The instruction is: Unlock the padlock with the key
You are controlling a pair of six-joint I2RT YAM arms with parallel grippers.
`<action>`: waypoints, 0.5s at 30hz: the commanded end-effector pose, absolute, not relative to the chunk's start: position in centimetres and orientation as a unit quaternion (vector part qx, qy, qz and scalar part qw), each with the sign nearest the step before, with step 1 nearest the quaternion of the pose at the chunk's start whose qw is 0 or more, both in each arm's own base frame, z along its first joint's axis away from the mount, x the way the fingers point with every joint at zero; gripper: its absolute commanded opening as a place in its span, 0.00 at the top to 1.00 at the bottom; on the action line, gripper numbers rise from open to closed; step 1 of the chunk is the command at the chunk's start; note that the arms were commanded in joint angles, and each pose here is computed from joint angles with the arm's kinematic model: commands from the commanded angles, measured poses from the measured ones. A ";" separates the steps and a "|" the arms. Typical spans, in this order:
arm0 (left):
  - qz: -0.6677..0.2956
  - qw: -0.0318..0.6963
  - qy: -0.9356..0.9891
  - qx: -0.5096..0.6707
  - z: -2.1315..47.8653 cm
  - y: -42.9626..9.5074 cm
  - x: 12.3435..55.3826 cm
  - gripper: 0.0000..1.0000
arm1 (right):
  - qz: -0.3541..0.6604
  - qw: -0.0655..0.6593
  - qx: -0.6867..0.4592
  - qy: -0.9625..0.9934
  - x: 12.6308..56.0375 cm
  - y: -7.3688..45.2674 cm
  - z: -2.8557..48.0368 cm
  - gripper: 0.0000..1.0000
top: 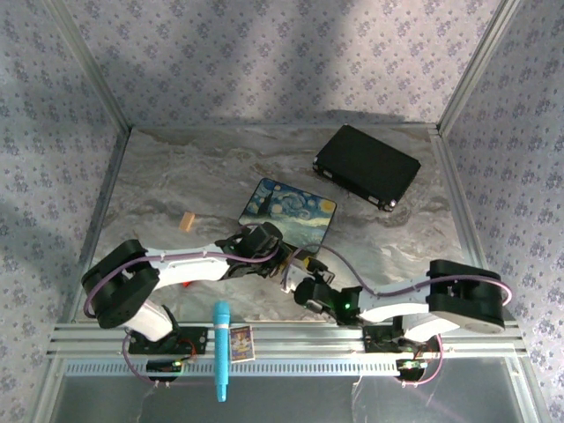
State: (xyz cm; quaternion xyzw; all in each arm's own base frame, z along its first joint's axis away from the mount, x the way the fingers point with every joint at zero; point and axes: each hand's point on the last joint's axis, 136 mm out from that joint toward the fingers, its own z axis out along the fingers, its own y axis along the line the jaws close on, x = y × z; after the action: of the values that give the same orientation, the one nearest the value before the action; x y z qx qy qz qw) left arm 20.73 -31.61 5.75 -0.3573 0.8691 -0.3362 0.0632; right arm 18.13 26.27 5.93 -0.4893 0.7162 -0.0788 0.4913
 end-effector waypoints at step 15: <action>-0.360 0.039 0.862 -0.354 6.9 -32.1 20.1 0.97 | -0.116 0.536 -0.495 0.674 20.0 29.9 7.6 0.63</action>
State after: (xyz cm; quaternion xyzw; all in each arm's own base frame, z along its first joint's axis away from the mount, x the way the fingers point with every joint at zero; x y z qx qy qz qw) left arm 20.67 -31.65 5.78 -0.3568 0.8688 -0.3380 0.0603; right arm 19.23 29.31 6.58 -0.5048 0.6788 -0.1060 0.5226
